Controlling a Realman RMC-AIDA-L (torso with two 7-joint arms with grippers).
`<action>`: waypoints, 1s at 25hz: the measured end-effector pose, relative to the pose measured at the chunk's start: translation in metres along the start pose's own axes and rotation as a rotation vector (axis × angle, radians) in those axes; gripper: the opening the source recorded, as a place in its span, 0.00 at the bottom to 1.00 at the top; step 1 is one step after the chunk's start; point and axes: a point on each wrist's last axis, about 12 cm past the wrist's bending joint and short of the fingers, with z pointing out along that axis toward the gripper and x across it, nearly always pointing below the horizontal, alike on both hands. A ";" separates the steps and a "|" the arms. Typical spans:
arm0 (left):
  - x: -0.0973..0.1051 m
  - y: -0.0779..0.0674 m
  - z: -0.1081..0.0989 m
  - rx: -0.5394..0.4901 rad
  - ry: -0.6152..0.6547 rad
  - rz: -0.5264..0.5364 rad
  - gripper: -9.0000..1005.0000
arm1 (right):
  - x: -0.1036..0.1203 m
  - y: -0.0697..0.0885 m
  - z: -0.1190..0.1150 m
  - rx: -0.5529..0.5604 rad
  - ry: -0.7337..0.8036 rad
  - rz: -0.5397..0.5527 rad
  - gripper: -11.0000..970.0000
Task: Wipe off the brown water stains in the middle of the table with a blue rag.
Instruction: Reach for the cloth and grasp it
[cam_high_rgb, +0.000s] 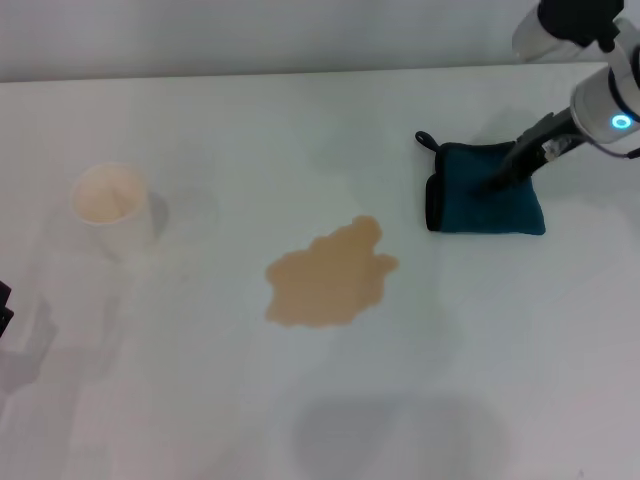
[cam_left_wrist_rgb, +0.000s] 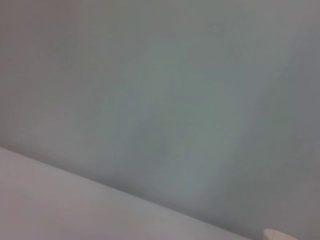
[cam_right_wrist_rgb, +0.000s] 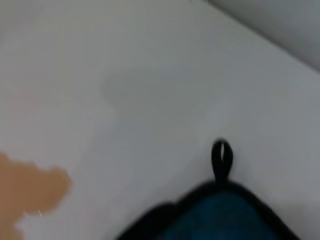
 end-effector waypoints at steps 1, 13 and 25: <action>0.000 0.000 0.000 0.001 -0.001 0.002 0.88 | 0.001 0.001 0.002 0.003 0.011 -0.009 0.88; -0.002 -0.001 -0.004 0.010 -0.019 0.002 0.88 | 0.006 0.012 0.014 0.019 0.033 -0.043 0.88; -0.003 -0.003 -0.004 0.020 -0.032 0.000 0.88 | 0.007 0.012 0.012 0.009 0.067 -0.054 0.71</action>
